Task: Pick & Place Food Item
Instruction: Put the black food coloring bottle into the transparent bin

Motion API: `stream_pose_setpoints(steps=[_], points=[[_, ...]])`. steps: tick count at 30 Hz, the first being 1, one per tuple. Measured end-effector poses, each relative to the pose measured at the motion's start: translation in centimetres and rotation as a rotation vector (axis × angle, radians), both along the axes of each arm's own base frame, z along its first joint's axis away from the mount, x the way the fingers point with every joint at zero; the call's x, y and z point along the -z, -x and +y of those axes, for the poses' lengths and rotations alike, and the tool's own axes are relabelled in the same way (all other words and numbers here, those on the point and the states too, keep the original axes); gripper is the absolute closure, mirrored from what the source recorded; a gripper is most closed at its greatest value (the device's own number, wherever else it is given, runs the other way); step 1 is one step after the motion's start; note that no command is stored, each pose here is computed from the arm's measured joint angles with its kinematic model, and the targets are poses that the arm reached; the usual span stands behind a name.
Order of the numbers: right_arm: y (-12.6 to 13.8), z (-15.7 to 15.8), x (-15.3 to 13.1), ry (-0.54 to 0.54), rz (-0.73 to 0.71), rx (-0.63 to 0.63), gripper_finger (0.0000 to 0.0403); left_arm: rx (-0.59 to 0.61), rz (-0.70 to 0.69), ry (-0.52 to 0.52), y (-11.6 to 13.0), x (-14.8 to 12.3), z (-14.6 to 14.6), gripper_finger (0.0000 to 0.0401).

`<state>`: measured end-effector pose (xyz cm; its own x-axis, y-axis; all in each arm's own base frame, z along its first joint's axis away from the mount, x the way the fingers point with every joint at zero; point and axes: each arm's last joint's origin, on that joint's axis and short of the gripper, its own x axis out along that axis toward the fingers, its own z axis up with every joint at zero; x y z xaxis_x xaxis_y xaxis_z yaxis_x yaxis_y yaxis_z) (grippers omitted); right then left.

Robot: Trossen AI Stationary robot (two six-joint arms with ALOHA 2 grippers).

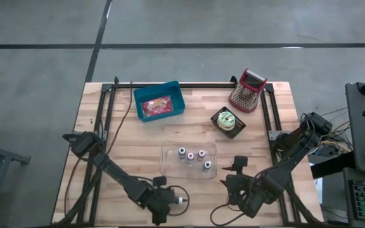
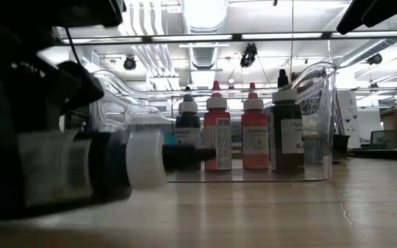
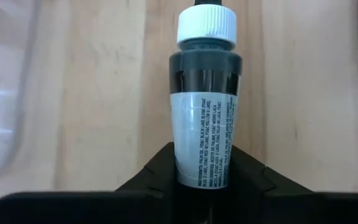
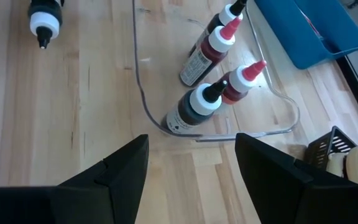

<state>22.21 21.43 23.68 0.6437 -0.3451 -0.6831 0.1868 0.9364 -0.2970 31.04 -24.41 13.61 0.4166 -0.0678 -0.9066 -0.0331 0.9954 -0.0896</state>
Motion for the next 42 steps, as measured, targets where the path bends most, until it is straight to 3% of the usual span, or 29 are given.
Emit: stream_pose_setpoints(steps=[7,16,25,33,42], points=[[-0.1,0.1,0.0,-0.009,-0.011,0.001,0.0168,0.016,-0.13,-0.094,0.8,-1.8,-0.7,0.0306],[-0.7,0.6,0.2,0.026,-0.107,-0.04,0.0168,0.046,-0.419,-0.274,2.0,-5.4,-1.9,0.0306],[-1.3,1.2,0.2,0.037,-0.156,-0.115,0.0168,0.219,-0.688,-0.253,3.7,-7.2,-0.6,0.0308],[-2.1,1.8,-0.3,0.126,-0.28,-0.154,0.0168,0.29,-1.045,-0.157,5.7,-7.3,4.5,0.0308],[-3.9,2.9,-3.4,0.27,-0.485,-0.317,0.0168,0.234,-1.146,-0.115,5.7,-5.2,11.5,0.0309]])
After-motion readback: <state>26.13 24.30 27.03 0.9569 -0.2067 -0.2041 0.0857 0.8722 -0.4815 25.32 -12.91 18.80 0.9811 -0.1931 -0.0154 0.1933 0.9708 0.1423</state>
